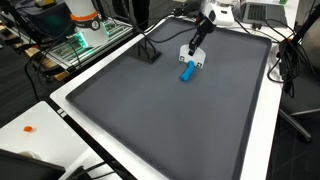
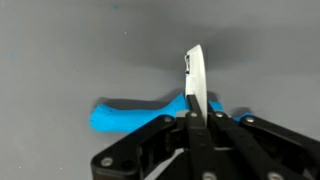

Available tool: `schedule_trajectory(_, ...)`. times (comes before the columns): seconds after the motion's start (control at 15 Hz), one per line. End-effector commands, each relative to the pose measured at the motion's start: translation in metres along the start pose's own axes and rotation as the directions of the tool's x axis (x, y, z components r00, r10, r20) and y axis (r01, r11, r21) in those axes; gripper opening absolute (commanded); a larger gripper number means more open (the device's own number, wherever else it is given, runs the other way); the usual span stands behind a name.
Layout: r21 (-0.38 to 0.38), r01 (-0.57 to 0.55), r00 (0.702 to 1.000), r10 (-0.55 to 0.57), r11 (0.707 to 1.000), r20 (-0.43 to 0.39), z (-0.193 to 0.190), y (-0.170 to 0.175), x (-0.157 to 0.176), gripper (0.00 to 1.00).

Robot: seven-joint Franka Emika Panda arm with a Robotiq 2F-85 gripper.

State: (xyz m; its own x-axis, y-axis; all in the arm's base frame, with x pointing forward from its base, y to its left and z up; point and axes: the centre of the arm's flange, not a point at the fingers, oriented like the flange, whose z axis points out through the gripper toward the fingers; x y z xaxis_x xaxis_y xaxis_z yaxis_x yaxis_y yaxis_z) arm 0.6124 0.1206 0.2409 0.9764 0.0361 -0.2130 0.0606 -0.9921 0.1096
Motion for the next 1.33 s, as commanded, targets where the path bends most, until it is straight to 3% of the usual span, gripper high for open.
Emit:
schedule_trajectory(0.0,0.017,0.018,0.996,-0.019,1.0,0.082,0.018,0.002,-0.018,0.01)
schedule_trajectory(1.27,0.007,0.018,0.998,-0.019,1.0,0.056,-0.029,0.015,-0.03,0.01)
